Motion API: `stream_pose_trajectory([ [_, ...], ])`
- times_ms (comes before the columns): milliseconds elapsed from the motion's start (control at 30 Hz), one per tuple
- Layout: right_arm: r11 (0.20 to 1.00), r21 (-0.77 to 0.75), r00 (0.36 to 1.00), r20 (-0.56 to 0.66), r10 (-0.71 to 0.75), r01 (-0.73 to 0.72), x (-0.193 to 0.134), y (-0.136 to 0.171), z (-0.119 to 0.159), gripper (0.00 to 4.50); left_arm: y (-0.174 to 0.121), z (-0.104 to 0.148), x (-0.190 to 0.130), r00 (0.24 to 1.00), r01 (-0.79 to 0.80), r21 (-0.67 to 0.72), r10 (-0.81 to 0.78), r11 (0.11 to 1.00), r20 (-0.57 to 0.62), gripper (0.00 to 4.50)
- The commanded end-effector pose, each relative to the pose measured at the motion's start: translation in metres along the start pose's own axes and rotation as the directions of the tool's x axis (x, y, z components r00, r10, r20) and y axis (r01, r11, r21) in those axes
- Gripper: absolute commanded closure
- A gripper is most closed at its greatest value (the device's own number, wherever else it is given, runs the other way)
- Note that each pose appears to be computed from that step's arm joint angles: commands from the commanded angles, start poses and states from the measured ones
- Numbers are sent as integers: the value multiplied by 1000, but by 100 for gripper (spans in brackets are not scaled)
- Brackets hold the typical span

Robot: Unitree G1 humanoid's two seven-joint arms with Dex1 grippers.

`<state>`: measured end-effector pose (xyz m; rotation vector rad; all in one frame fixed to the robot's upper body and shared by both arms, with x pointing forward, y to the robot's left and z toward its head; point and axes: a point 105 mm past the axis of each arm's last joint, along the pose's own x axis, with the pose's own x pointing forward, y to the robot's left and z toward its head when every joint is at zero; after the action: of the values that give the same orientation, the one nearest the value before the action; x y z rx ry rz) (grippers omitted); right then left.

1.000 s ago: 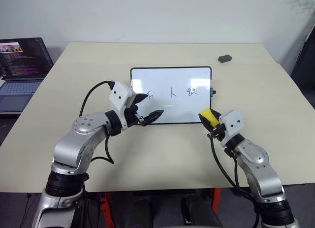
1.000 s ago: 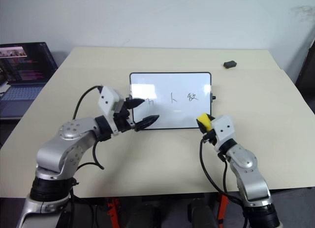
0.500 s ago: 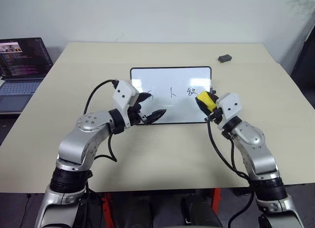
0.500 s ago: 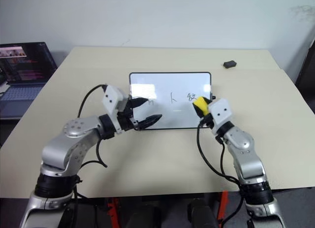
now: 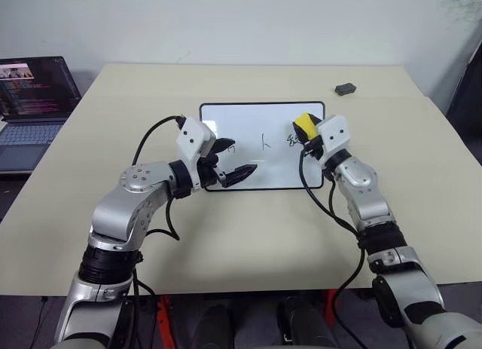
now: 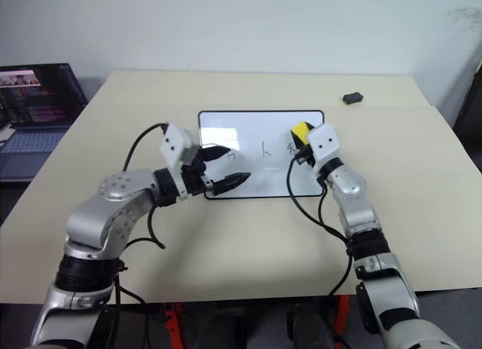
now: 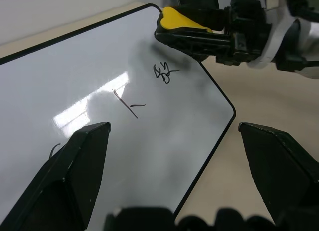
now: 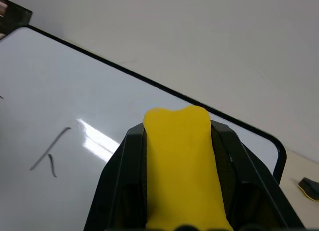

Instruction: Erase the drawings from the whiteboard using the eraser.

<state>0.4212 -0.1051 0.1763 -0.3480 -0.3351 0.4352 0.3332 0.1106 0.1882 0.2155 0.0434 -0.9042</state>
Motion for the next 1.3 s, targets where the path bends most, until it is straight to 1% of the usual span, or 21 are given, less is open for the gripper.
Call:
stream_pose_trajectory([
  [33, 1000, 4, 999, -31, -13, 13, 0, 0, -17, 319, -1, 8, -7, 1000, -3, 35, 3, 999, 13, 0],
  [100, 1000, 14, 998, -62, 17, -16, -3, 8, -29, 319, 0, 8, -8, 1000, -8, 37, 8, 999, 10, 0],
  [233, 990, 71, 977, -167, 130, -120, -21, 37, -61, 319, 2, 9, -11, 1000, -21, 41, 20, 999, 10, 0],
  [367, 969, 71, 943, -222, 248, -239, -38, 62, -76, 319, 5, 8, -14, 999, -33, 40, 33, 999, 3, 0],
  [433, 967, 76, 942, -220, 253, -242, -40, 62, -75, 319, 6, 7, -15, 999, -37, 41, 37, 998, 0, 0],
  [533, 973, 58, 960, -163, 230, -223, -34, 55, -58, 319, 7, 6, -16, 999, -42, 39, 42, 998, 0, 0],
  [700, 984, 29, 983, 46, 176, -177, -16, 37, 5, 319, 11, 1, -18, 999, -48, 44, 49, 998, -15, 0],
  [767, 989, 32, 985, 100, 140, -143, -12, 28, 22, 319, 14, -1, -20, 998, -58, 50, 59, 997, -23, 0],
  [867, 997, 16, 990, 118, 76, -79, -2, 14, 33, 319, 16, -2, -23, 997, -67, 50, 69, 996, -28, 0],
  [967, 999, -22, 998, 50, 32, -31, 5, 4, 22, 319, 16, -4, -24, 997, -68, 52, 70, 996, -31, 0],
  [1067, 999, -22, 998, -52, 39, -40, 2, 6, -3, 319, 13, -5, -24, 997, -66, 53, 68, 996, -30, 0],
  [1167, 996, -19, 986, -145, 83, -87, -10, 14, -26, 319, 10, -6, -23, 997, -63, 51, 65, 997, -28, 0],
  [1300, 993, 9, 962, -248, 113, -115, -27, 20, -49, 319, 9, -6, -24, 998, -63, 51, 64, 997, -27, 0],
])
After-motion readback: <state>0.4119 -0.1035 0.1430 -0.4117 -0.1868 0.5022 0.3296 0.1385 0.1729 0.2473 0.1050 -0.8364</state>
